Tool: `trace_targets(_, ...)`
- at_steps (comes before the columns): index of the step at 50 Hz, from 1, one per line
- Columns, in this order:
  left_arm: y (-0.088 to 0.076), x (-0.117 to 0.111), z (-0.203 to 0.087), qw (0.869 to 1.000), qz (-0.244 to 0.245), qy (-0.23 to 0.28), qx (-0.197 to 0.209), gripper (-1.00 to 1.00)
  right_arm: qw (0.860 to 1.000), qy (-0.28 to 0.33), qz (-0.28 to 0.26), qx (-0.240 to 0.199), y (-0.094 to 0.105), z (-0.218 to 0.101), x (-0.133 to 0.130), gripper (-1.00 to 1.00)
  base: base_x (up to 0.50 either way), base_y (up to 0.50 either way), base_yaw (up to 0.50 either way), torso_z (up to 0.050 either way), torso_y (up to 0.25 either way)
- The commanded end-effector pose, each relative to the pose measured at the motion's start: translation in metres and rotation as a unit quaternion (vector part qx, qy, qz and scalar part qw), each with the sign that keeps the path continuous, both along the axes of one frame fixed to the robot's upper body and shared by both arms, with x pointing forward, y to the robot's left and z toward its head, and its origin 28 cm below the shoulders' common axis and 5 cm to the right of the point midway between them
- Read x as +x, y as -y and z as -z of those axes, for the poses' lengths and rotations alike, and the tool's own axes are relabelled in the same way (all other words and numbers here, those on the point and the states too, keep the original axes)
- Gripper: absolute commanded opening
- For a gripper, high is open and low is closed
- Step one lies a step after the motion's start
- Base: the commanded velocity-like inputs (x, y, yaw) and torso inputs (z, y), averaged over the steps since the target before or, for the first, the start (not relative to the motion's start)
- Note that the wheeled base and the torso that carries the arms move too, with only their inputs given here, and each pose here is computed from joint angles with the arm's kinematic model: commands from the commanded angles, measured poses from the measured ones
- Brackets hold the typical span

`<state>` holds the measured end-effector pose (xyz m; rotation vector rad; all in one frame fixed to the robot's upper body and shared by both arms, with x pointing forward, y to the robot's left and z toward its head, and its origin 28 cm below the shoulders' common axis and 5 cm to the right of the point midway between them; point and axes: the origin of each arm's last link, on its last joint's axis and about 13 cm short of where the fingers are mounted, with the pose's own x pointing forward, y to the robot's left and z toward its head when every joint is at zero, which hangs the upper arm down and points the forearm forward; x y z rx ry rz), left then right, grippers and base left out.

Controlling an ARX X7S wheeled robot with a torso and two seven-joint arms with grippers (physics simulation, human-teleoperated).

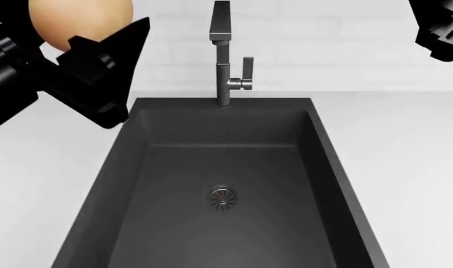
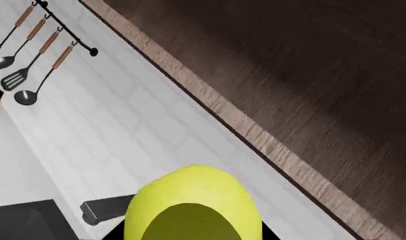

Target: Pick the pear, onion from the counter and place them in the cabinet. Then close the cabinet.

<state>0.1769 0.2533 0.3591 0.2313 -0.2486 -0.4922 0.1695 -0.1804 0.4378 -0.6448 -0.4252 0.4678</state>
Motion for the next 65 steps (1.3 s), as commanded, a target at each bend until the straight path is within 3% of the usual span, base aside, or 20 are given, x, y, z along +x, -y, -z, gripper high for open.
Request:
trace_targets(1,0.001,-0.001,0.001,1.0,0.0,0.0,-0.001,-1.0,0.998,0.066,0.012,0.0,-0.01,-0.04,-0.004,-1.0,0.0,0.0,0.0,0.0,0.0)
trace_targets(11,0.0,0.0,0.006,1.0,0.001,-0.004,-0.003,-1.0,0.994,0.104,0.022,0.002,-0.016,-0.091,0.003,-1.0,0.0,0.0,0.0,0.001,0.0)
trace_targets(15,0.001,0.001,0.009,1.0,0.001,-0.008,0.0,-1.0,0.992,0.113,0.05,-0.006,-0.016,-0.113,0.009,-1.0,0.0,0.0,0.0,0.0,0.0)
trace_targets(25,0.001,0.001,0.01,1.0,0.001,-0.009,0.001,-1.0,0.992,0.114,0.059,-0.008,-0.016,-0.119,0.011,-1.0,0.0,0.0,0.0,0.0,0.0)
trace_targets(34,0.003,-0.002,0.012,1.0,0.012,-0.008,-0.008,-1.0,0.993,0.103,0.049,-0.033,-0.013,-0.159,0.02,-1.0,0.0,0.0,0.0,0.0,0.001)
trace_targets(39,0.002,-0.002,0.013,1.0,0.012,-0.008,-0.01,-1.0,0.997,0.053,0.058,-0.026,-0.006,-0.175,0.038,-1.0,0.0,0.0,0.0,0.0,0.0)
trace_targets(47,0.0,-0.006,0.012,1.0,0.017,-0.006,-0.016,-1.0,0.998,0.015,0.054,0.042,0.013,-0.172,0.062,-1.0,0.0,0.0,0.0,0.0,0.0)
trace_targets(56,-0.001,-0.007,0.01,1.0,0.016,-0.004,-0.019,-1.0,0.997,-0.044,0.021,0.064,0.015,-0.164,0.069,-1.0,0.0,0.0,0.0,0.0,0.0)
trace_targets(65,-0.001,-0.007,0.009,1.0,0.015,-0.004,-0.015,-1.0,0.992,-0.089,0.021,0.087,0.016,-0.157,0.07,-1.0,0.0,0.0,0.0,0.0,0.001)
